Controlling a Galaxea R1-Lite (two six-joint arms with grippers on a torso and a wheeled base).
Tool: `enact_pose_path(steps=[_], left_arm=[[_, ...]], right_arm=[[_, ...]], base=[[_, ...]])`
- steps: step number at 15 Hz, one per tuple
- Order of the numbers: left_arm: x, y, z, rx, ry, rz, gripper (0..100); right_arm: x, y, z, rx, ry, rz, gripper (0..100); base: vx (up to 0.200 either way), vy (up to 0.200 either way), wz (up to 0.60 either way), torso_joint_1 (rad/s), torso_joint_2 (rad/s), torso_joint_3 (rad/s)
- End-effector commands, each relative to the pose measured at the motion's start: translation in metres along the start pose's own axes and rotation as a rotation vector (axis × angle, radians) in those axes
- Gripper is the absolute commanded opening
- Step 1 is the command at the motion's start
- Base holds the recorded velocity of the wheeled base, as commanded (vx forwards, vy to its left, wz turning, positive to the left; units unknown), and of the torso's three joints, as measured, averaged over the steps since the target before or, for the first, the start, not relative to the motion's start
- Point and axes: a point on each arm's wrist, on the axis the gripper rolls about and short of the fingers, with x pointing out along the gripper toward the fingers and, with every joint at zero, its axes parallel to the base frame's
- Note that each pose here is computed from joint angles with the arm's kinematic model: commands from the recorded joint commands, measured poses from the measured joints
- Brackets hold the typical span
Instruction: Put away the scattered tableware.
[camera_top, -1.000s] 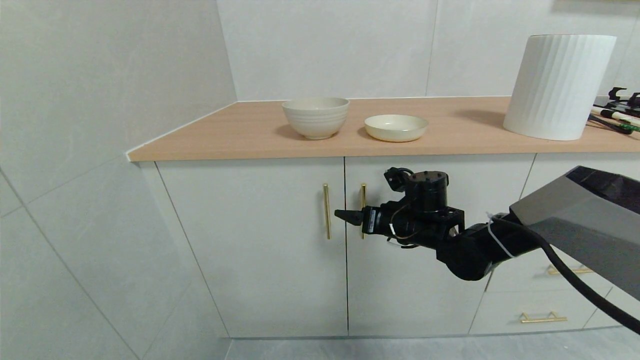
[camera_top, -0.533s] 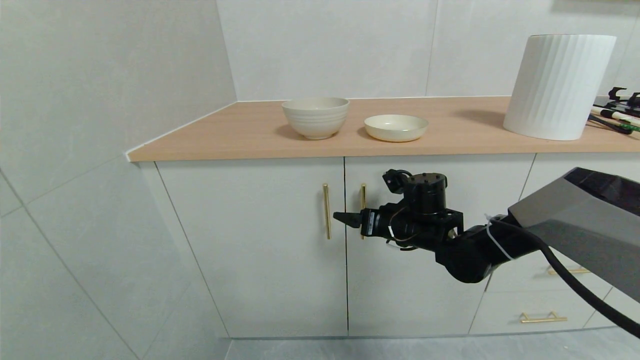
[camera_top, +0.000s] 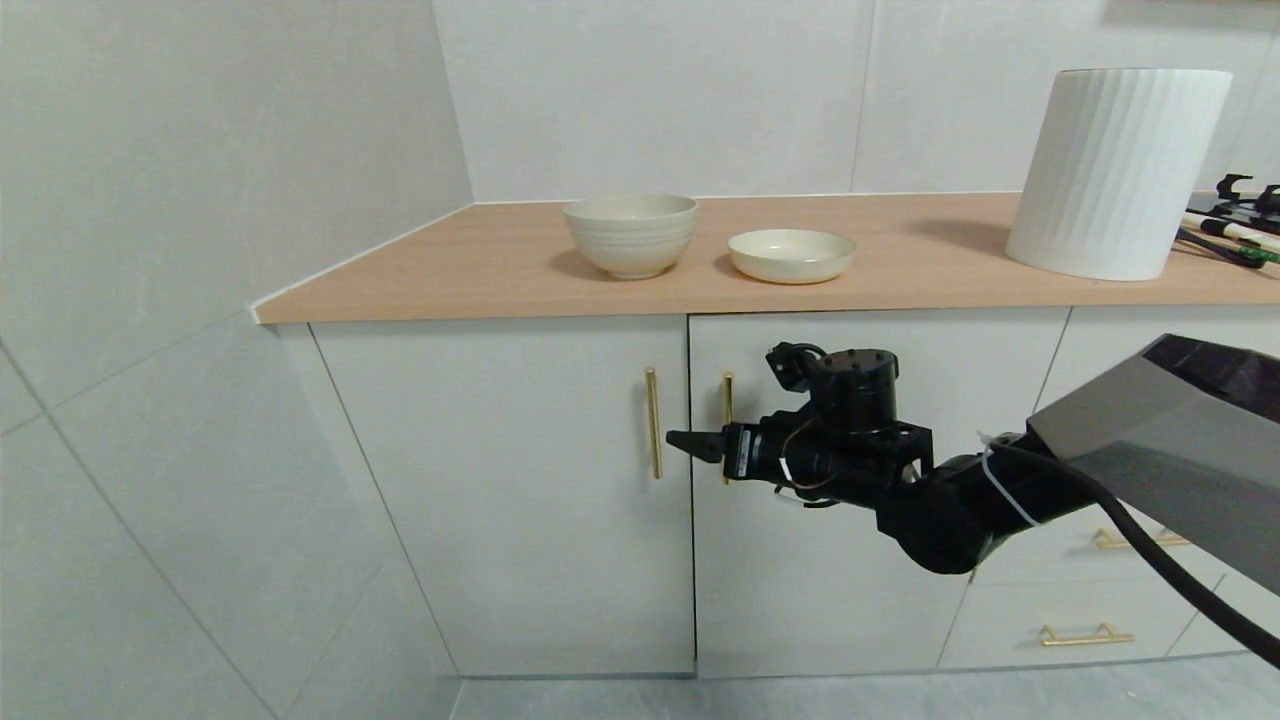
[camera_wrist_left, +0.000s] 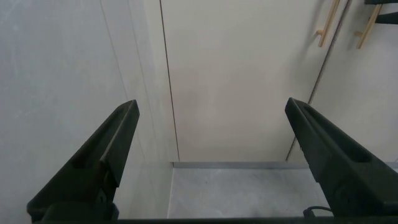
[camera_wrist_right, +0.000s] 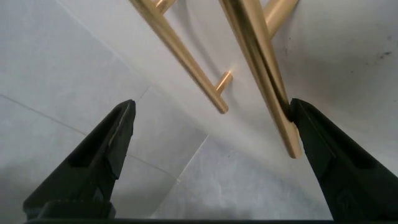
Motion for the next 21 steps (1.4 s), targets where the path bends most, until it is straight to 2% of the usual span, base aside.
enact_pose_path(steps=[1, 6, 10, 13, 15, 18, 21], left_arm=[[0.0, 0.0, 0.0, 0.0, 0.001, -0.001, 100], [0.0, 0.0, 0.0, 0.0, 0.001, 0.001, 100], [0.0, 0.0, 0.0, 0.0, 0.001, 0.001, 100], [0.0, 0.0, 0.0, 0.0, 0.001, 0.001, 100], [0.0, 0.0, 0.0, 0.0, 0.001, 0.001, 100], [0.0, 0.0, 0.0, 0.0, 0.001, 0.001, 100], [0.0, 0.0, 0.0, 0.0, 0.001, 0.001, 100]], right_arm=[[-0.013, 0.007, 0.002, 0.0, 0.009, 0.015, 100], [-0.044, 0.022, 0.004, 0.001, 0.052, 0.088, 100], [-0.07, 0.041, -0.011, 0.002, 0.11, 0.12, 100], [-0.093, 0.051, -0.013, -0.003, 0.117, 0.132, 100], [-0.128, 0.06, -0.012, -0.006, 0.105, 0.145, 100], [-0.161, 0.065, -0.021, -0.003, 0.139, 0.201, 100], [-0.173, 0.065, -0.028, 0.005, 0.171, 0.23, 100]], base=[[0.0, 0.0, 0.0, 0.0, 0.0, 0.0], [0.0, 0.0, 0.0, 0.0, 0.0, 0.0], [0.0, 0.0, 0.0, 0.0, 0.0, 0.0], [0.0, 0.0, 0.0, 0.0, 0.0, 0.0], [0.0, 0.0, 0.0, 0.0, 0.0, 0.0], [0.0, 0.0, 0.0, 0.0, 0.0, 0.0], [0.0, 0.0, 0.0, 0.0, 0.0, 0.0]])
